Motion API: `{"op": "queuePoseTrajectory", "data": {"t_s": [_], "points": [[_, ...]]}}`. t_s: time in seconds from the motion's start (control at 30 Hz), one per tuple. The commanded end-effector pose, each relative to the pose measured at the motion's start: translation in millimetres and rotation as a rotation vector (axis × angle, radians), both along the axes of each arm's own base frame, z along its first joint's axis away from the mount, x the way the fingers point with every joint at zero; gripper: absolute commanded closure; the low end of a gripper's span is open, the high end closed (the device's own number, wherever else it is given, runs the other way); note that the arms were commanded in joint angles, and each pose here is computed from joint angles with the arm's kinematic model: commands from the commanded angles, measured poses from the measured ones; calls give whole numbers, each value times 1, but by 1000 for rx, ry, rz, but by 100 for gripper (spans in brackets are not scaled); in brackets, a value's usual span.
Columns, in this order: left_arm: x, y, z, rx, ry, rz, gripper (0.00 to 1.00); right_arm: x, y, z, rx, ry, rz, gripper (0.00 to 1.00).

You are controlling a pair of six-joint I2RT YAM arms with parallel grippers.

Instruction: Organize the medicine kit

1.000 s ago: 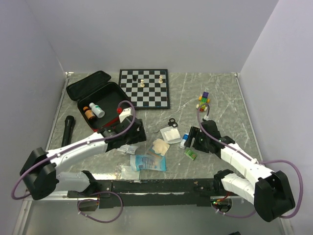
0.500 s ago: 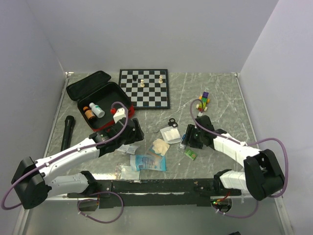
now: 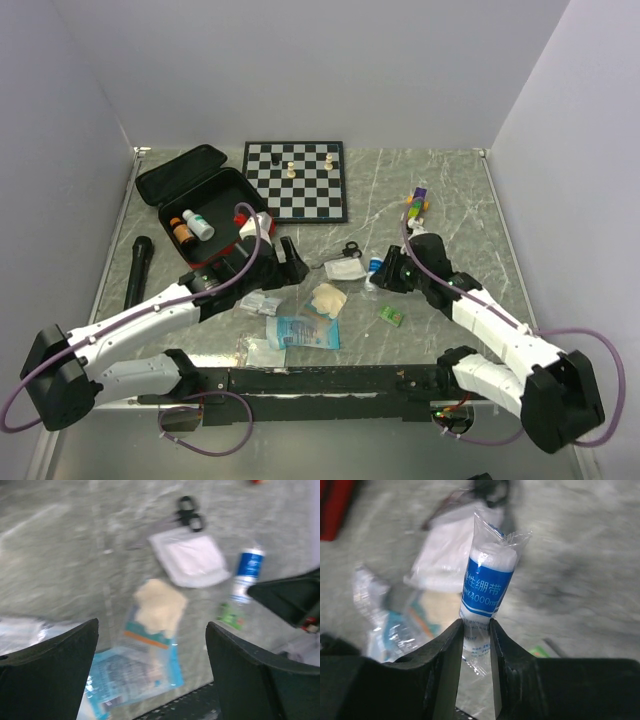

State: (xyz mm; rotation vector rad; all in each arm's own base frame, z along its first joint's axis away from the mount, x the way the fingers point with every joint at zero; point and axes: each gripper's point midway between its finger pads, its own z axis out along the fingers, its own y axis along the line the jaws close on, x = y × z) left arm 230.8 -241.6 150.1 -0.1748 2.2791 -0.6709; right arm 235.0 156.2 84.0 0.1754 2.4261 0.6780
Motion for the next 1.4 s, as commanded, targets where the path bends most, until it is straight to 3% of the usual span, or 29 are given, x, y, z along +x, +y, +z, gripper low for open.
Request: {"op": "queuePoseTrajectory", "data": {"t_s": [0.0,0.1,0.27,0.53,0.83,1.03,1.37], "points": [[-2,-45,71,-261,-165,-190,7,-10,41,44,183,-144,218,67],[-8,-63,95,-370,-218,-284,8,-23,65,67,295,-182,350,66],[-20,-78,112,-458,-247,-385,9,-29,79,88,323,-244,416,65],[-31,-90,110,-520,-244,-489,12,-44,94,124,491,-324,499,65],[-35,-72,123,-582,-298,-460,13,-52,105,155,623,-352,565,64],[-37,-72,133,-623,-311,-468,15,-57,107,160,623,-367,586,67],[-24,-78,115,-577,-254,-427,25,-62,110,168,621,-415,604,66]]}}
